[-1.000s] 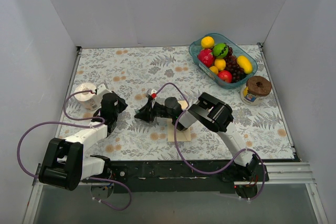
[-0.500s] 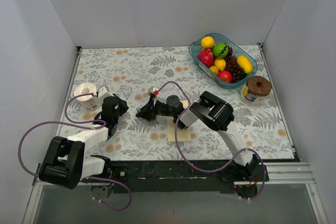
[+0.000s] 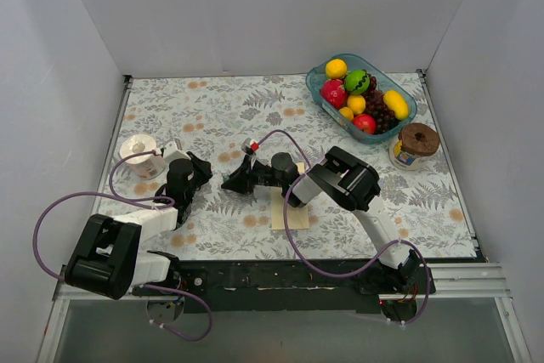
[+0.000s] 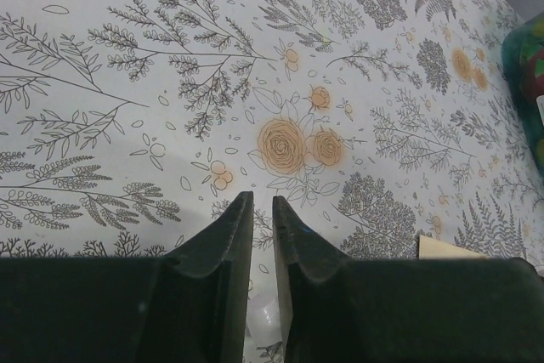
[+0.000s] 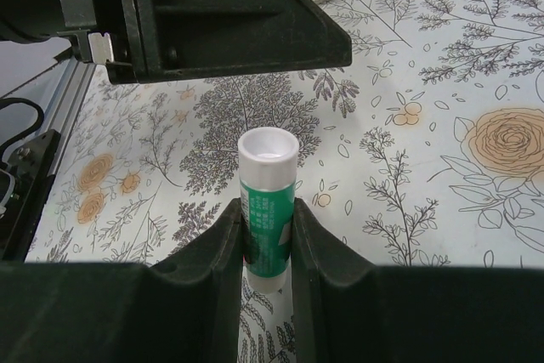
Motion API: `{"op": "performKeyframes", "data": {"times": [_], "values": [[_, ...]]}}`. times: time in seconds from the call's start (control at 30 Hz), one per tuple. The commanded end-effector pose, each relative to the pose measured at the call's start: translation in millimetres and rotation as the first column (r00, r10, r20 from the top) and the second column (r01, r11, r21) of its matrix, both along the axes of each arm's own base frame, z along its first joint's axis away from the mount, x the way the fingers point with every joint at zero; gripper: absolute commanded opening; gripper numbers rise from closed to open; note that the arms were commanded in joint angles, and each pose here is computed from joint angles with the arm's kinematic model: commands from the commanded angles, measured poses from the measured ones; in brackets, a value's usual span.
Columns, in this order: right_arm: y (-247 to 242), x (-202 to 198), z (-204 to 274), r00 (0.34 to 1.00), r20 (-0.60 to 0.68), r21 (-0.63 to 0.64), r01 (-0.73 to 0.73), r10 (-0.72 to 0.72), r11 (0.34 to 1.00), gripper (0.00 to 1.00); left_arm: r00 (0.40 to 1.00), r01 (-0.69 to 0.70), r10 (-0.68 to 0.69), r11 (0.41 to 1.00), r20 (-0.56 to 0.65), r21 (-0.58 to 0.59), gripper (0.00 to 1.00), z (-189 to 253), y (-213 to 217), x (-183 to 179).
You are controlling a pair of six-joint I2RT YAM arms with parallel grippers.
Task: Place the letter into the envelope and seal it
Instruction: Move the solid glue cap to the center of the board.
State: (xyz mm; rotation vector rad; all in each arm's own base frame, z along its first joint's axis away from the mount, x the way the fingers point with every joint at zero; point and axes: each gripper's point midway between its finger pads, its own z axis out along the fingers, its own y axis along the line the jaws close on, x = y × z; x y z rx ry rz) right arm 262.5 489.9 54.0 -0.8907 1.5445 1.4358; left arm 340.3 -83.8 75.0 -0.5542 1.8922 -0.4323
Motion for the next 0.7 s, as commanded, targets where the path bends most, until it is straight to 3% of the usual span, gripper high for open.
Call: {"op": "performKeyframes", "data": {"times": [0.0, 0.47, 0.67], "values": [[4, 5, 99, 0.978, 0.209, 0.277, -0.044, -0.015, 0.960, 0.01, 0.999, 0.013, -0.014, 1.000, 0.031, 0.014, 0.16, 5, -2, 2], [9, 4, 101, 0.980, 0.197, 0.290, -0.050, -0.009, 0.956, 0.01, 0.999, -0.034, 0.035, 0.999, -0.032, 0.011, 0.16, -16, 6, -5], [6, -2, 103, 0.981, 0.196, 0.296, -0.048, -0.011, 0.954, 0.01, 0.996, 0.013, -0.017, 0.999, -0.090, -0.037, 0.10, -29, -7, -7]]}}
